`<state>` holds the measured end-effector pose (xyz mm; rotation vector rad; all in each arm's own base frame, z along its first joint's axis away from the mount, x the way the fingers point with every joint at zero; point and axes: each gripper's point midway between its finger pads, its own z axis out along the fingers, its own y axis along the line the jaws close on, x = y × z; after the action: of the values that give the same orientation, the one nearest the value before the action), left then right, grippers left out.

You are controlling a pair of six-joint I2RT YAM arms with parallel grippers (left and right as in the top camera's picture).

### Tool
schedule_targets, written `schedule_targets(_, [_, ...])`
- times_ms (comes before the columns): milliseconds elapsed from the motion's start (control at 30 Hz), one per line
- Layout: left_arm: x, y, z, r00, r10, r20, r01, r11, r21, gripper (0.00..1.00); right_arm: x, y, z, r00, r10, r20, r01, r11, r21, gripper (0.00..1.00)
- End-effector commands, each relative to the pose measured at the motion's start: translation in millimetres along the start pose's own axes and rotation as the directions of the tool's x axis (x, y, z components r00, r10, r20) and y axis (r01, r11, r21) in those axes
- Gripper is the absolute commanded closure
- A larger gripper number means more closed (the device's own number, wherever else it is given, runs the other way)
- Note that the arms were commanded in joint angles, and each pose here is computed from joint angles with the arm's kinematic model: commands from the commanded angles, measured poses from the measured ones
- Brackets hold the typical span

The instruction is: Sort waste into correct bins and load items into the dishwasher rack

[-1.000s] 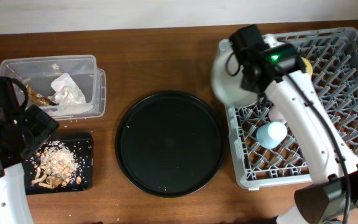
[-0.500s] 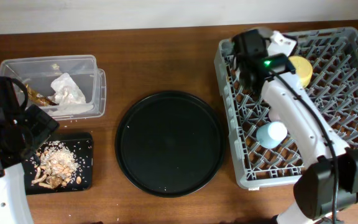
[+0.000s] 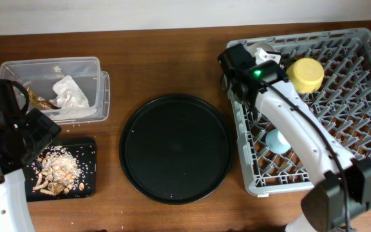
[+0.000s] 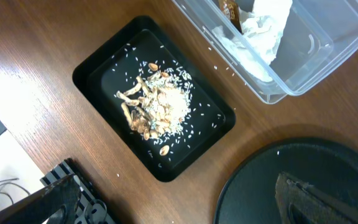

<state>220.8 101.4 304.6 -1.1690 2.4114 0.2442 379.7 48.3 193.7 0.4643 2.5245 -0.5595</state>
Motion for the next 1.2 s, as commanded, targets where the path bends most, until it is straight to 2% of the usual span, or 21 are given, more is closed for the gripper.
schedule_targets(0, [-2, 1, -4, 1.0, -0.015, 0.011, 0.015, 1.0, 0.009, 0.01, -19, -15, -56, 0.993, 0.108, 0.055, -0.098, 0.982, -0.164, 0.31])
schedule_targets(33, [-2, 1, -4, 1.0, -0.015, 0.011, 0.015, 1.0, 0.009, 0.01, -24, -26, -71, 0.986, 0.142, 0.087, -0.124, 0.974, -0.191, 0.2])
schedule_targets(100, [-2, 1, -4, 1.0, -0.015, 0.011, 0.015, 1.0, 0.009, 0.01, -34, -42, -83, 0.972, 0.192, 0.138, -0.163, 0.967, -0.197, 0.19])
schedule_targets(133, [-2, 1, -4, 1.0, -0.015, 0.011, 0.015, 1.0, 0.009, 0.01, -43, -54, -85, 0.958, 0.231, 0.169, -0.199, 0.962, -0.187, 0.32])
schedule_targets(167, [-2, 1, -4, 1.0, -0.015, 0.011, 0.015, 1.0, 0.009, 0.01, -54, -65, -80, 0.942, 0.282, 0.184, -0.25, 0.952, -0.179, 0.64])
schedule_targets(200, [-2, 1, -4, 1.0, -0.015, 0.011, 0.015, 1.0, 0.009, 0.01, -64, -75, -68, 0.926, 0.335, 0.174, -0.305, 0.935, -0.181, 0.9])
schedule_targets(233, [-2, 1, -4, 1.0, -0.015, 0.011, 0.015, 1.0, 0.009, 0.01, -70, -78, -57, 0.918, 0.369, 0.144, -0.337, 0.919, -0.202, 0.96])
schedule_targets(367, [-2, 1, -4, 1.0, -0.015, 0.011, 0.015, 1.0, 0.009, 0.01, -97, -69, 1, 0.929, 0.369, -0.028, -0.346, 0.838, -0.421, 0.96])
schedule_targets(467, [-2, 1, -4, 1.0, -0.015, 0.011, 0.015, 1.0, 0.009, 0.01, -100, -36, 36, 0.953, 0.266, -0.143, -0.297, 0.735, -0.61, 0.96])
schedule_targets(533, [-2, 1, -4, 1.0, -0.015, 0.011, 0.015, 1.0, 0.009, 0.01, -90, -15, 53, 0.957, 0.204, -0.206, -0.29, 0.698, -0.655, 0.96])
schedule_targets(633, [-2, 1, -4, 1.0, -0.015, 0.011, 0.015, 1.0, 0.009, 0.01, -82, -2, 62, 0.955, 0.174, -0.238, -0.291, 0.692, -0.661, 0.96])
schedule_targets(767, [-2, 1, -4, 1.0, -0.015, 0.011, 0.015, 1.0, 0.009, 0.01, -89, -1, 28, 0.979, 0.125, -0.162, -0.204, 0.635, -0.745, 0.96])
schedule_targets(900, [-2, 1, -4, 1.0, -0.015, 0.011, 0.015, 1.0, 0.009, 0.01, -97, -17, -37, 0.995, 0.1, -0.011, -0.067, 0.573, -0.817, 0.96])
schedule_targets(1033, [-2, 1, -4, 1.0, -0.015, 0.011, 0.015, 1.0, 0.009, 0.01, -85, -46, -95, 0.99, 0.131, 0.051, -0.033, 0.568, -0.822, 0.96])
schedule_targets(1067, [-2, 1, -4, 1.0, -0.015, 0.011, 0.015, 1.0, 0.009, 0.01, -76, -57, -110, 0.989, 0.135, 0.059, -0.031, 0.581, -0.814, 0.91])
schedule_targets(1133, [-2, 1, -4, 1.0, -0.015, 0.011, 0.015, 1.0, 0.009, 0.01, -47, -71, -132, 0.994, 0.063, 0.091, 0.036, 0.594, -0.804, 0.73])
schedule_targets(1167, [-2, 1, -4, 1.0, -0.015, 0.011, 0.015, 1.0, 0.009, 0.01, -25, -79, -141, 0.998, 0.023, 0.066, 0.039, 0.605, -0.795, 0.73])
